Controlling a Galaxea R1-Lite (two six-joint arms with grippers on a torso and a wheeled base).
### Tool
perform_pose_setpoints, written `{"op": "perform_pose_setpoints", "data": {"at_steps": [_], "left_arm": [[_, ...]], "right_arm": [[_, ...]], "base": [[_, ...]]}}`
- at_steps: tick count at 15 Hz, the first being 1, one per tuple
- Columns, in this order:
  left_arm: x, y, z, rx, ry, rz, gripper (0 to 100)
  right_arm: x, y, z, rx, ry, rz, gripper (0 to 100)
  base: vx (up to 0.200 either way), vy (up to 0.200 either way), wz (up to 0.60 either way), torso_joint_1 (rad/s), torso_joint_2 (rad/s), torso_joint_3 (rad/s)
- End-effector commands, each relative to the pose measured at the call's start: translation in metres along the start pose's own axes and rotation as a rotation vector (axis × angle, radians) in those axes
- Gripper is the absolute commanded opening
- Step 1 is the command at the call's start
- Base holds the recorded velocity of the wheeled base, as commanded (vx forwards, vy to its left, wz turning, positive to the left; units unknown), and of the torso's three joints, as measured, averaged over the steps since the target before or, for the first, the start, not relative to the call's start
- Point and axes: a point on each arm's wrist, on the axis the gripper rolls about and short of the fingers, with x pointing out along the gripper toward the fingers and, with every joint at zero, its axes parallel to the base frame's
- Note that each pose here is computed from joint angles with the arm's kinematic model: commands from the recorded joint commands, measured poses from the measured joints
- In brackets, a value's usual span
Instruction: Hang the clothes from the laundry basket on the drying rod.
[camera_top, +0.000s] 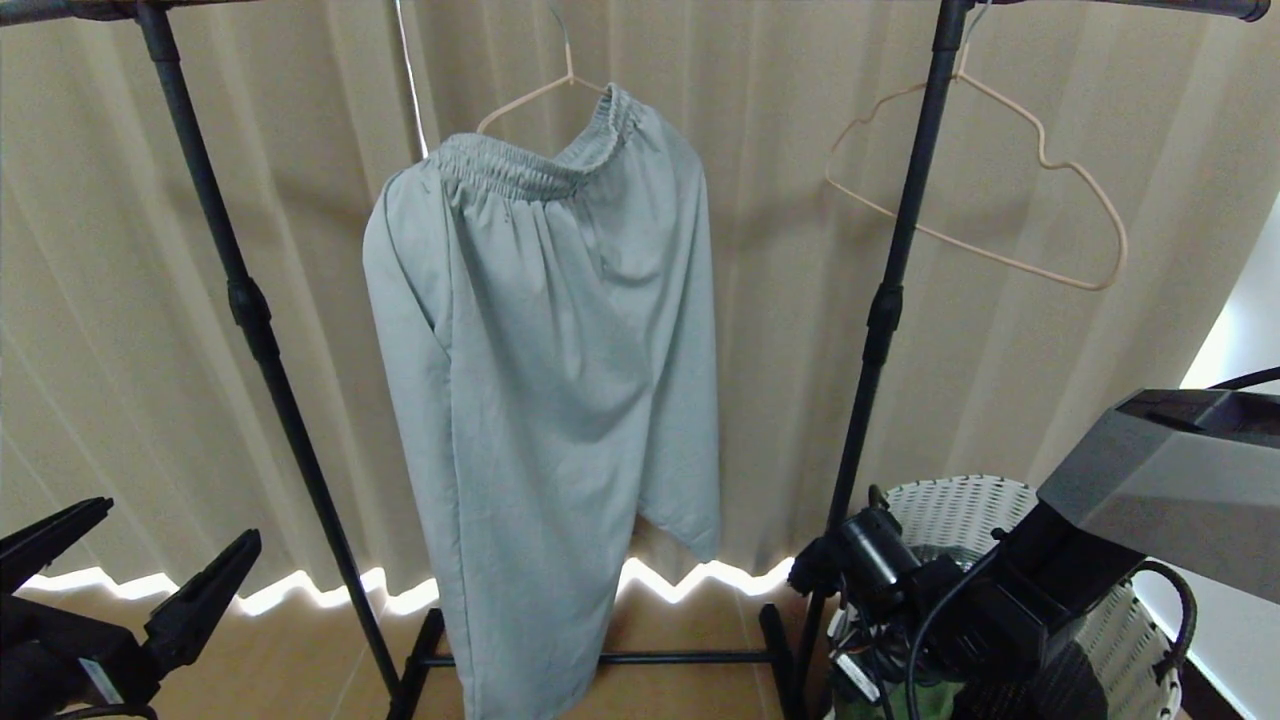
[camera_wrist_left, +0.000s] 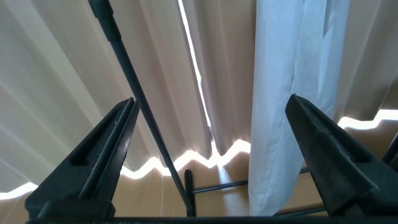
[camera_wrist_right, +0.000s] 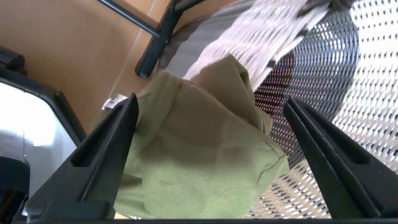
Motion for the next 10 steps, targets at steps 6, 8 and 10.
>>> {"op": "perform_pose_setpoints", "data": {"at_steps": [6,8,10], "left_arm": [[0.0,0.0,0.0,0.0,-0.003,0.002,100],[0.0,0.0,0.0,0.0,-0.003,0.001,100],[0.0,0.0,0.0,0.0,0.0,0.002,100]], "right_arm": [[-0.001,-0.001,-0.001,0.001,0.001,-0.021,0],[-0.004,-0.002,0.0,0.018,-0.004,-0.039,0],[-0.022,-0.01,0.003,0.082,-0.057,-0.067,0]], "base": [[0.0,0.0,0.0,0.0,0.0,0.0],[0.0,0.0,0.0,0.0,0.0,0.0],[0.0,0.0,0.0,0.0,0.0,0.0]]}}
